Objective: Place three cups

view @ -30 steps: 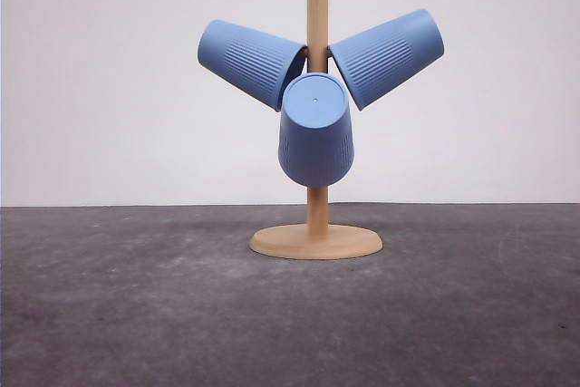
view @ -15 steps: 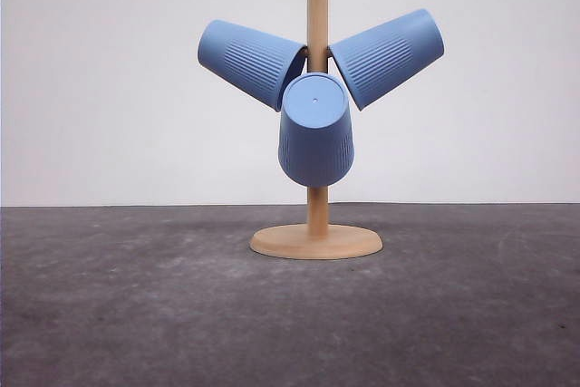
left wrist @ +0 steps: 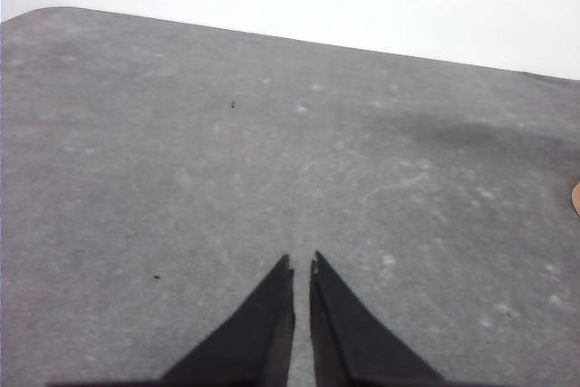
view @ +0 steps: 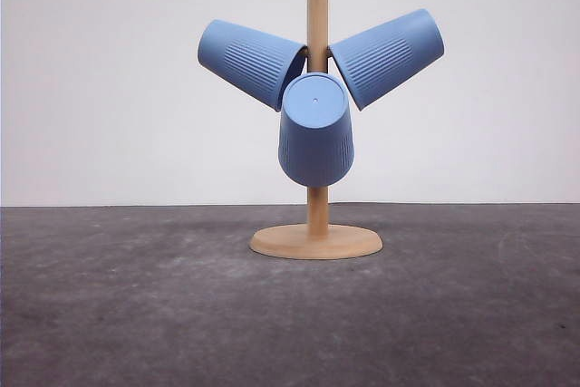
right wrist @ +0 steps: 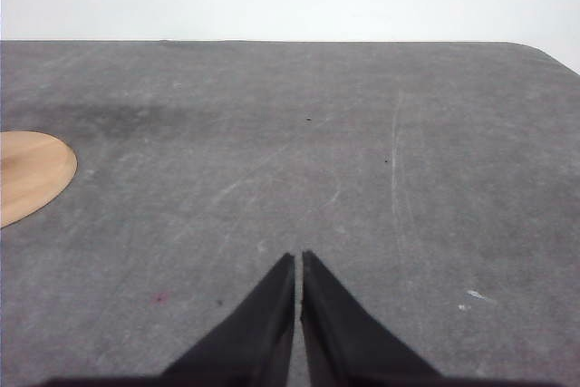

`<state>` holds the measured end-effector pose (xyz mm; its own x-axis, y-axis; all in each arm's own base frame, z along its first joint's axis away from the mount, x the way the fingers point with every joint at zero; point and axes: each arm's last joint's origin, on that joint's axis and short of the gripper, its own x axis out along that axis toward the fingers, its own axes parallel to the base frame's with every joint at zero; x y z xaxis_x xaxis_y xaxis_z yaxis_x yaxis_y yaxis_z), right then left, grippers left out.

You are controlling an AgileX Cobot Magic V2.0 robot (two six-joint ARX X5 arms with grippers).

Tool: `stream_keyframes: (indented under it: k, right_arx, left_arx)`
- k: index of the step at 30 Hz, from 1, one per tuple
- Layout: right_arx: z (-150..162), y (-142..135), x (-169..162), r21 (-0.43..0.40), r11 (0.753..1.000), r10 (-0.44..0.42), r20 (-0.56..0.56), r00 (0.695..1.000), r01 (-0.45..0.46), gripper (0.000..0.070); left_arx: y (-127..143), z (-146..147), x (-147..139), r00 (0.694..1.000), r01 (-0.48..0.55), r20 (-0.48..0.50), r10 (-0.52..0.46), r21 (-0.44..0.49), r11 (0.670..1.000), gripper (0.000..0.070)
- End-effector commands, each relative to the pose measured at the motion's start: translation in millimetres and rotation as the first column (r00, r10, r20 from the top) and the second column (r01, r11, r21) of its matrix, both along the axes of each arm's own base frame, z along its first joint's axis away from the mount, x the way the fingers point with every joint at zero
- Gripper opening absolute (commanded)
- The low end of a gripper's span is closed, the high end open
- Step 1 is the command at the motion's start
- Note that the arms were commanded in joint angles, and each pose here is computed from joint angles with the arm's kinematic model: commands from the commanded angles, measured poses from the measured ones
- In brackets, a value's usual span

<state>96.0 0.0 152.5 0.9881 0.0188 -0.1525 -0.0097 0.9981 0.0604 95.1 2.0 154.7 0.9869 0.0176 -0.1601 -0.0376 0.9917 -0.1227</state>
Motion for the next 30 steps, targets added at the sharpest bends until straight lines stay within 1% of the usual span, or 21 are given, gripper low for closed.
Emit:
stream_keyframes:
  k: [1,30]
  right_arx:
    - [0.2,-0.2,0.3,0.010,1.000,-0.005,0.011,1.000,0.005,0.0011]
    - [0.2,-0.2,0.3,0.010,1.000,-0.005,0.011,1.000,0.005,0.0011]
  left_arx:
    - [-0.1,-5.0,0.5,1.000,0.002,-0.016,-0.002,-0.002,1.000,0.0012]
    - [-0.1,-5.0,0.5,1.000,0.002,-0.016,-0.002,-0.002,1.000,0.0012]
